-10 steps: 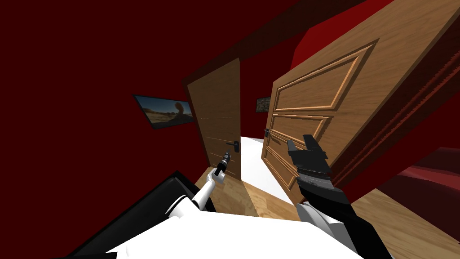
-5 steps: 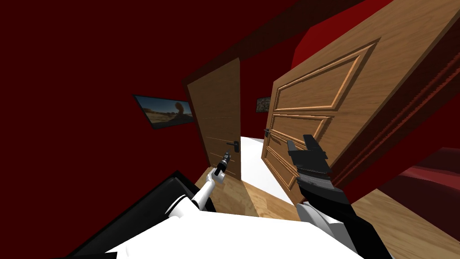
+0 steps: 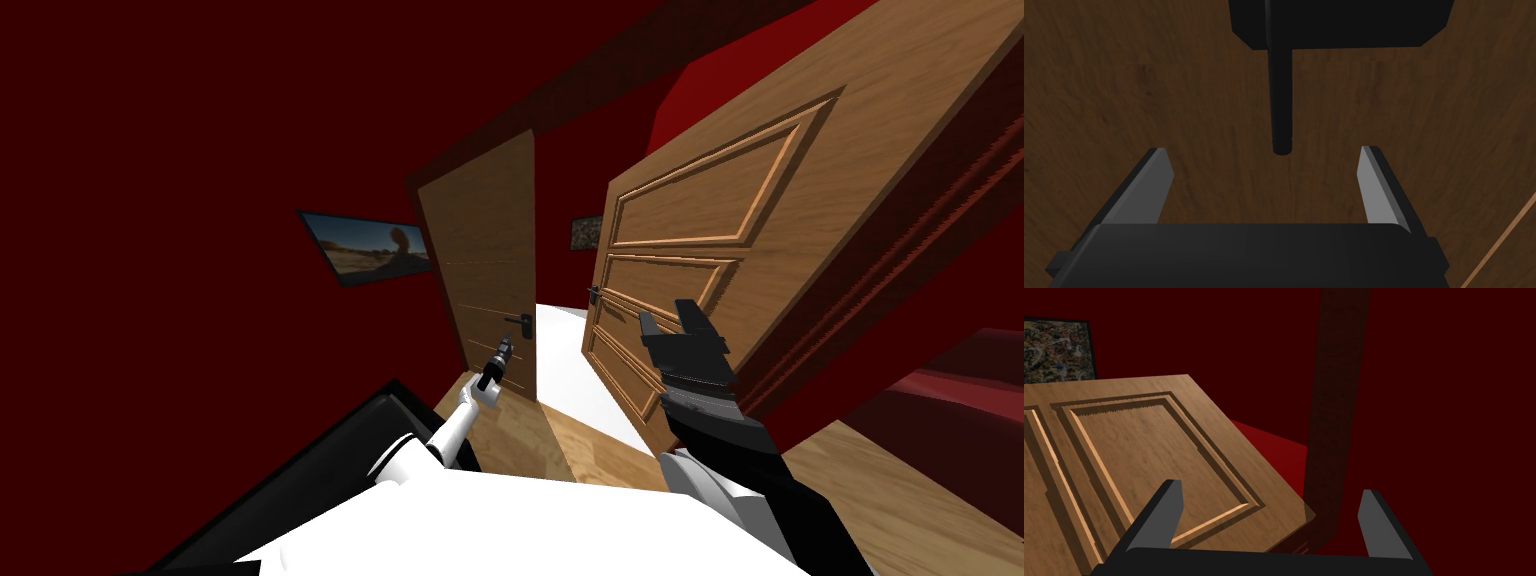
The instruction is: Push the door open
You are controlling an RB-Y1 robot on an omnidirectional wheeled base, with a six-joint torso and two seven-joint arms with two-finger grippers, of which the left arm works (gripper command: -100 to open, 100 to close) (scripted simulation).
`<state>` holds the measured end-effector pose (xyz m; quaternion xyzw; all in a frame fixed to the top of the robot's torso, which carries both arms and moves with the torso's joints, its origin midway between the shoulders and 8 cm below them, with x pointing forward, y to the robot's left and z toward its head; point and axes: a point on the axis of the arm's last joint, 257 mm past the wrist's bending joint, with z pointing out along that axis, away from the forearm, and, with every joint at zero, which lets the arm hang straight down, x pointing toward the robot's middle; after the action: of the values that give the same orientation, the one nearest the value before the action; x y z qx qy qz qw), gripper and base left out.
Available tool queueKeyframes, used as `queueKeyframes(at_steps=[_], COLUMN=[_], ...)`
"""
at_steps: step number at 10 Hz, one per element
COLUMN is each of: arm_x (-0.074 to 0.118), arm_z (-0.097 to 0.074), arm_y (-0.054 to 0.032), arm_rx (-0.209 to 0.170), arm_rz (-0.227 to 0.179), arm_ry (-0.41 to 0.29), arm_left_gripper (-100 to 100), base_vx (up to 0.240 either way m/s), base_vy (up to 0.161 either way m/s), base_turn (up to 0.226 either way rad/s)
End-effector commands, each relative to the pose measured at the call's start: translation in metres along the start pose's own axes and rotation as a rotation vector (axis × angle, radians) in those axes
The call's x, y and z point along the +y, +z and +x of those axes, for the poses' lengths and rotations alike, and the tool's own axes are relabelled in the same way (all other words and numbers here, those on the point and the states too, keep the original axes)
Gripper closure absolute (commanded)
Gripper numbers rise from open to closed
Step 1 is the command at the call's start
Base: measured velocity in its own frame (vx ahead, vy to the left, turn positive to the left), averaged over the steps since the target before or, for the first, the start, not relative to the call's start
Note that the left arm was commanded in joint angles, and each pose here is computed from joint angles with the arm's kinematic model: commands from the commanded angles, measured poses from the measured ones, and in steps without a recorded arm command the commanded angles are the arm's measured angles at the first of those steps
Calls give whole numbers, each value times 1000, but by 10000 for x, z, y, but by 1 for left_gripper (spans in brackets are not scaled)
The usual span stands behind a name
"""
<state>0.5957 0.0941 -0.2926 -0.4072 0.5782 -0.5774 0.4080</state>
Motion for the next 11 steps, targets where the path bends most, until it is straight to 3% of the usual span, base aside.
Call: queueKeyframes(at_steps=[1,11], arm_x=[0,0], arm_z=[0,2], arm_y=[0,-1], arm_rx=[0,4], arm_rz=[0,0], arm_ry=[0,0], arm_left_gripper=[-100,-100], base_vx=[9,0], base_vy=[-9,0], base_turn=[30,1])
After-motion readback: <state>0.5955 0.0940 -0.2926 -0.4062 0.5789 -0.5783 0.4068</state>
